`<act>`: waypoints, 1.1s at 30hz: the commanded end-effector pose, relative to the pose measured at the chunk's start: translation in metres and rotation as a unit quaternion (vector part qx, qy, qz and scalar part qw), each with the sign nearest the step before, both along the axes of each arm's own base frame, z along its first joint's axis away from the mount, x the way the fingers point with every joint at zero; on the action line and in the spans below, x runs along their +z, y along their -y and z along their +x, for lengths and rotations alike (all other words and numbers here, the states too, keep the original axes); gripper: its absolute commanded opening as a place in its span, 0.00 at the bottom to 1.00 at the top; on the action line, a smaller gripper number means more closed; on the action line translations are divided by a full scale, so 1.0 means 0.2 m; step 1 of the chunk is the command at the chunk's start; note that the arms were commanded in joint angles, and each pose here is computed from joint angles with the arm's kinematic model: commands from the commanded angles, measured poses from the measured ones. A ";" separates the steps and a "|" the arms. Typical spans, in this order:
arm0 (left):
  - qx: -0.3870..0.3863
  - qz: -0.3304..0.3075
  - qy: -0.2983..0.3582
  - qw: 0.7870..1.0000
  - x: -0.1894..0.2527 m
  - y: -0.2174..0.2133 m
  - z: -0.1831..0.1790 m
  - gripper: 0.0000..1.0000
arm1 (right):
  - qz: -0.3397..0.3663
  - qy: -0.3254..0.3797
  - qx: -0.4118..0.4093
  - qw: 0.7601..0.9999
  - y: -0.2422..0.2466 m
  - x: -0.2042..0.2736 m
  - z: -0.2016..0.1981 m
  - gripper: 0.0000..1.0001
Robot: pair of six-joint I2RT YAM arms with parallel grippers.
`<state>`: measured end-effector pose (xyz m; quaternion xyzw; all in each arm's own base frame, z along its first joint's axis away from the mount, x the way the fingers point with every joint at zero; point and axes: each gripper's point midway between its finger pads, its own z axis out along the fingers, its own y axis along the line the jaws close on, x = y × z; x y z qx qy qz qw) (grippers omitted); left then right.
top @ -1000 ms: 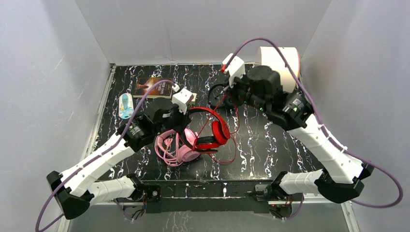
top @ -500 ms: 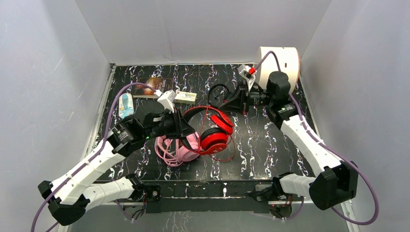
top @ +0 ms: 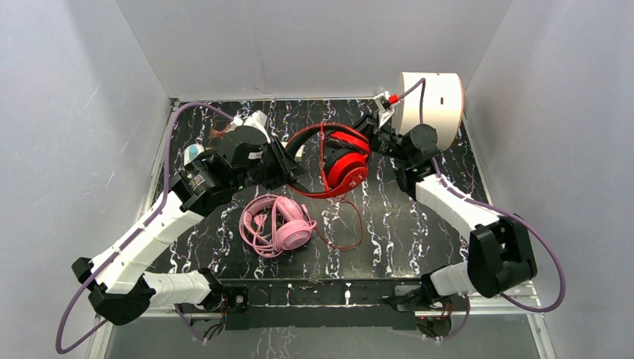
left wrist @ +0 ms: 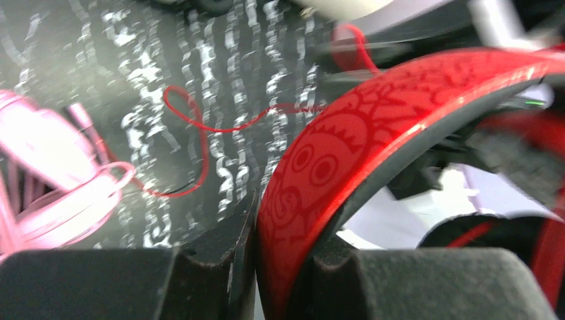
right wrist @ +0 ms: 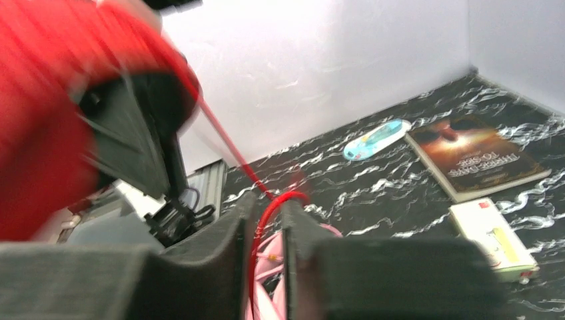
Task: Wrap the headphones
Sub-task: Wrap the headphones cable around the headphones.
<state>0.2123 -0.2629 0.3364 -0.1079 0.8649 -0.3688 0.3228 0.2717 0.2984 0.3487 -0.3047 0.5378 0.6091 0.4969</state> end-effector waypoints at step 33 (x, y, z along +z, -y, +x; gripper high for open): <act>0.113 -0.259 0.032 0.959 0.71 -0.02 0.09 0.00 | -0.069 0.008 -0.075 0.995 -0.12 -0.66 0.04 0.99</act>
